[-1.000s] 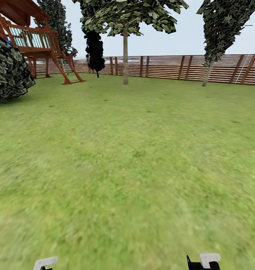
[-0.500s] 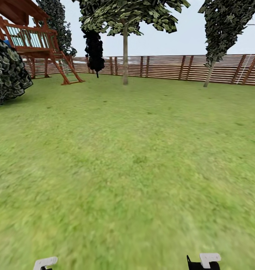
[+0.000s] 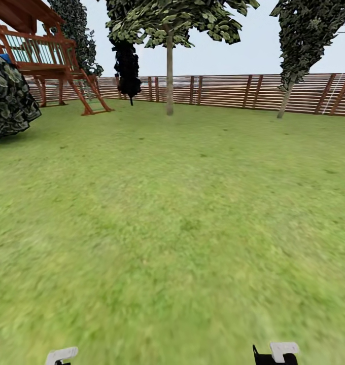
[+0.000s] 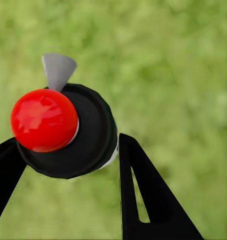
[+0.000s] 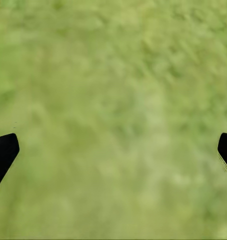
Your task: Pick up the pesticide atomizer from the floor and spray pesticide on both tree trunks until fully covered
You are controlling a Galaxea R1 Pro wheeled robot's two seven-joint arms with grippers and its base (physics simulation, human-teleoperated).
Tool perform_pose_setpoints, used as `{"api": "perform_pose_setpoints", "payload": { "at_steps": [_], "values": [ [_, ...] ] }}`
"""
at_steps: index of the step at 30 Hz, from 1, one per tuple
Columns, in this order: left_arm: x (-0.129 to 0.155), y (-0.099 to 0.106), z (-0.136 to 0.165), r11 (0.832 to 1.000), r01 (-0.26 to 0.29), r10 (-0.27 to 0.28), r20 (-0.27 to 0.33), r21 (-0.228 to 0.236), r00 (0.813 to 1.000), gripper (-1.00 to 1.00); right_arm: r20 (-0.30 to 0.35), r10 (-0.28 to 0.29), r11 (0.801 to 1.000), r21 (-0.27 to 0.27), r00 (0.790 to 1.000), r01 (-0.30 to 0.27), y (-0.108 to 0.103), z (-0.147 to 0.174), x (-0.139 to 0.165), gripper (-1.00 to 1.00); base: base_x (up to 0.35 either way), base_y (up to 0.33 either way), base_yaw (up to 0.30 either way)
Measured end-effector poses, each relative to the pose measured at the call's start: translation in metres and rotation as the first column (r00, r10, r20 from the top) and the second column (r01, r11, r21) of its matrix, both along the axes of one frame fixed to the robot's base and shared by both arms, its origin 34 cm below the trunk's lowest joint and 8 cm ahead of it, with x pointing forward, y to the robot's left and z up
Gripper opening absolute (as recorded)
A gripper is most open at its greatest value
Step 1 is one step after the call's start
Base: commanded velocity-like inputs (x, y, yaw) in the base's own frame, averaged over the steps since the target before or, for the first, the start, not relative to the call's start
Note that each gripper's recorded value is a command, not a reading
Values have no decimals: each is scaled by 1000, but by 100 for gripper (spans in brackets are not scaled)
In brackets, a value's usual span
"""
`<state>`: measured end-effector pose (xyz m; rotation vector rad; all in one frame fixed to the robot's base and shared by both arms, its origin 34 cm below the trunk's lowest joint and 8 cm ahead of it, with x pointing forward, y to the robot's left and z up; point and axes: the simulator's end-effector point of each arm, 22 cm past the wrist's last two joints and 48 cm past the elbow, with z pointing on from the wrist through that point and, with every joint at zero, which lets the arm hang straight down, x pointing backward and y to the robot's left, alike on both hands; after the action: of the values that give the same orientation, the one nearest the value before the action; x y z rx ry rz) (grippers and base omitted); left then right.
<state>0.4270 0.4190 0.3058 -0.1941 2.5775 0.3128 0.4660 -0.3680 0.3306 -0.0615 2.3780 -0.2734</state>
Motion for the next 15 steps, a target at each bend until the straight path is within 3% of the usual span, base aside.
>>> {"api": "perform_pose_setpoints", "payload": {
  "at_steps": [15],
  "values": [
    [0, 0, 0, 1000, 0, 0, 0, 0, 1000, -100, 0, 0, 1000, -1, 1000, 0, -1, 0, 0, 100, 335, 0, 0]
  ]
}}
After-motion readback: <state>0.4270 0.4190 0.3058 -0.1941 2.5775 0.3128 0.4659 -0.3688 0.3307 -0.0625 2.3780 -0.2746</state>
